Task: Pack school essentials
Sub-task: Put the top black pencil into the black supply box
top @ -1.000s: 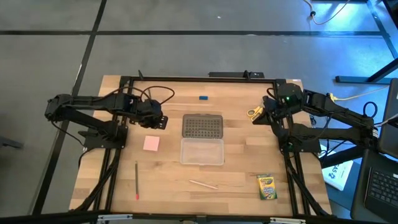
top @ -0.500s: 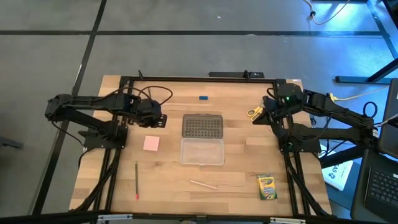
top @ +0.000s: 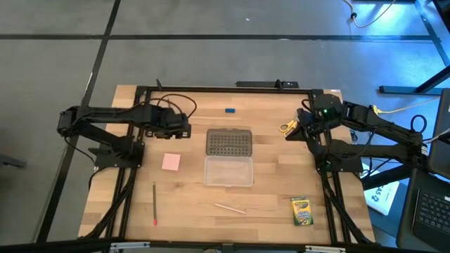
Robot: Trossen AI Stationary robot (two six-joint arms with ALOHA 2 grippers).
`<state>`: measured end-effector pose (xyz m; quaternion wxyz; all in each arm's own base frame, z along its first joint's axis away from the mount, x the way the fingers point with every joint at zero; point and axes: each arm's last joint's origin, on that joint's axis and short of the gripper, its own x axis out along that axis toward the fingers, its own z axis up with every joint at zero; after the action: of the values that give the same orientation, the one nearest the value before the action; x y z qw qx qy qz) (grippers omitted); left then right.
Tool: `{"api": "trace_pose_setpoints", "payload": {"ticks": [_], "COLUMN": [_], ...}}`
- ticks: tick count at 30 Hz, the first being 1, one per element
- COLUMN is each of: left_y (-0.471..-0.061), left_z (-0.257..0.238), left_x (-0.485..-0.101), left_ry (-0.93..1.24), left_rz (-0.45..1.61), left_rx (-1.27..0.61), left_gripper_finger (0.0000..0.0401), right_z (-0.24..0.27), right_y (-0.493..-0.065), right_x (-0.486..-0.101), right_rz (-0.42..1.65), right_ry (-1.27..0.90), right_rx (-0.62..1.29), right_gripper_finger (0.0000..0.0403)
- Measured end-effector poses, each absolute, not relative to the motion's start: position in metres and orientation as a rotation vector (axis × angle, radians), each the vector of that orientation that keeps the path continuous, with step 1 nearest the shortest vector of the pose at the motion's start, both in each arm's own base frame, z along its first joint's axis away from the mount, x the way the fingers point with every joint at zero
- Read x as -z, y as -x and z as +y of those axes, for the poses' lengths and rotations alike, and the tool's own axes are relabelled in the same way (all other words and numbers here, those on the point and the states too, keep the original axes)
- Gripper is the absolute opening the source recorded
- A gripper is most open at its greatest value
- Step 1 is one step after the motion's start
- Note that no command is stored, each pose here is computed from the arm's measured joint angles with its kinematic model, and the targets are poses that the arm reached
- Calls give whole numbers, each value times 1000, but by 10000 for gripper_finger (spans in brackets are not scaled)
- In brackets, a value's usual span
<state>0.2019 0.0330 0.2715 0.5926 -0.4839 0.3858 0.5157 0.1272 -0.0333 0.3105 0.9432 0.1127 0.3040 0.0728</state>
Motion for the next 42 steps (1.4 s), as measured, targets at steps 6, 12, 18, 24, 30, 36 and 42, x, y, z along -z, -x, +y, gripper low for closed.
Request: {"api": "trace_pose_setpoints", "payload": {"ticks": [6,12,18,24,30,36,42], "left_y": [-203,-207,-205,-194,-185,-174,-172], "left_z": [63,92,102,109,122,131,139], "left_x": [-262,-245,-200,-183,-183,-170,-158], "left_ry": [1191,1212,1340,1339,1265,1257,1250], "left_rz": [930,972,925,891,901,931,970], "left_rx": [-1286,-1308,-1228,-1288,-1327,-1349,-1359], "left_gripper_finger": [186,186,186,186,186,186,186], "right_z": [-33,-33,-33,-33,-33,-33,-33], "right_y": [-127,-127,-127,-127,-127,-127,-127], "right_x": [-310,-310,-310,-310,-310,-310,-311], "right_rz": [620,620,620,620,620,620,620], "right_ry": [-230,-230,-230,-230,-231,-231,-231], "right_rx": [-148,-148,-148,-148,-148,-148,-148], "right_gripper_finger": [16,16,16,16,16,16,16]}}
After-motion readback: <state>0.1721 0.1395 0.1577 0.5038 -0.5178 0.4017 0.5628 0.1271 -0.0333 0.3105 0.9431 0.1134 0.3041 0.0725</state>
